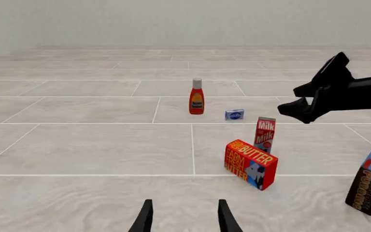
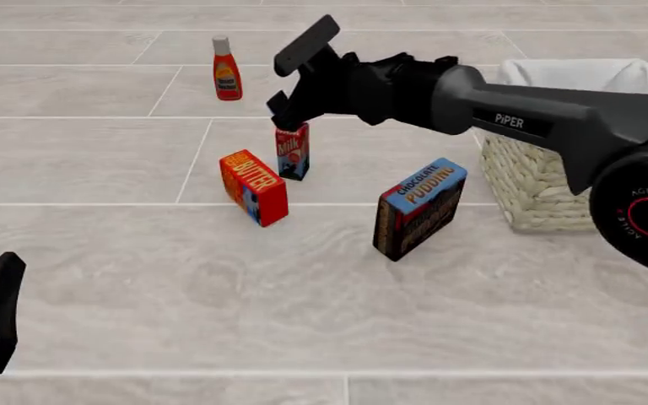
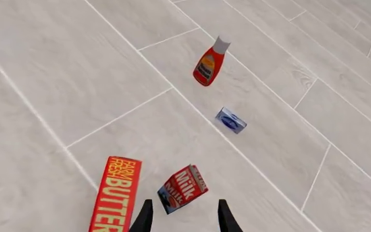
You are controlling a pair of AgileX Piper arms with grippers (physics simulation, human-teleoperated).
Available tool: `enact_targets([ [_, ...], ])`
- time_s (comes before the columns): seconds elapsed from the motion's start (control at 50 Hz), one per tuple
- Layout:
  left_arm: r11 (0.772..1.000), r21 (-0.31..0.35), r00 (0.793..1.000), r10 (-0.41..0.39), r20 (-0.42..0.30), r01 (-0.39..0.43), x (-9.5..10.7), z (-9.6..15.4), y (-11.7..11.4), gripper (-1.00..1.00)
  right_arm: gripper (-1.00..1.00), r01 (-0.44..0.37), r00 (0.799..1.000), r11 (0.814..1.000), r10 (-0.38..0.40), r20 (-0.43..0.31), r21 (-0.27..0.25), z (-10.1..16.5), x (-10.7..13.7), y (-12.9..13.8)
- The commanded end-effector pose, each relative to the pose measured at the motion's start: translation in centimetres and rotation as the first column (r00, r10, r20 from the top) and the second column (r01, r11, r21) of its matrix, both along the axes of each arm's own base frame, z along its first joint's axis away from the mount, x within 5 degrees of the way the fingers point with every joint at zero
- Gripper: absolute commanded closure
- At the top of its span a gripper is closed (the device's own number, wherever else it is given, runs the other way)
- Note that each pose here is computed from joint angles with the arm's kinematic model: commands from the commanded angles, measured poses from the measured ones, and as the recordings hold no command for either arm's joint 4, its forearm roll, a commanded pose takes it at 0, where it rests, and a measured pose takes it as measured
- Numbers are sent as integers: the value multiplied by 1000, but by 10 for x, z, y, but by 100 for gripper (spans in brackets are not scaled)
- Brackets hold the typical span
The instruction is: Pick the milk and place it in the basket.
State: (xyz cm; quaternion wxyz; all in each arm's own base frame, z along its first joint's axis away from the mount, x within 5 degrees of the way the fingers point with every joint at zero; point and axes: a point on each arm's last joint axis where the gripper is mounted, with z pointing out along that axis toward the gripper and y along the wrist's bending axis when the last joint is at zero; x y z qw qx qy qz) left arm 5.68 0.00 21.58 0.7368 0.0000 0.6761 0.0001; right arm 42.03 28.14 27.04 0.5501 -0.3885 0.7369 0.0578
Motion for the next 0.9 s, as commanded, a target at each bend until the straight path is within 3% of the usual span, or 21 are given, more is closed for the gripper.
enact_targets([
  [0.02, 1000, 0, 1000, 0, 0, 0, 0, 0, 0, -100, -100, 10, 1000, 1000, -11, -12, -12, -17, 22, 7],
  [0.32, 1000, 0, 1000, 0, 0, 0, 0, 0, 0, -100, -100, 32, 999, 999, -32, -13, -20, -36, 47, 8],
  [0.9, 1000, 0, 1000, 0, 0, 0, 0, 0, 0, -100, -100, 65, 996, 998, -66, -55, -23, -78, 74, 8],
])
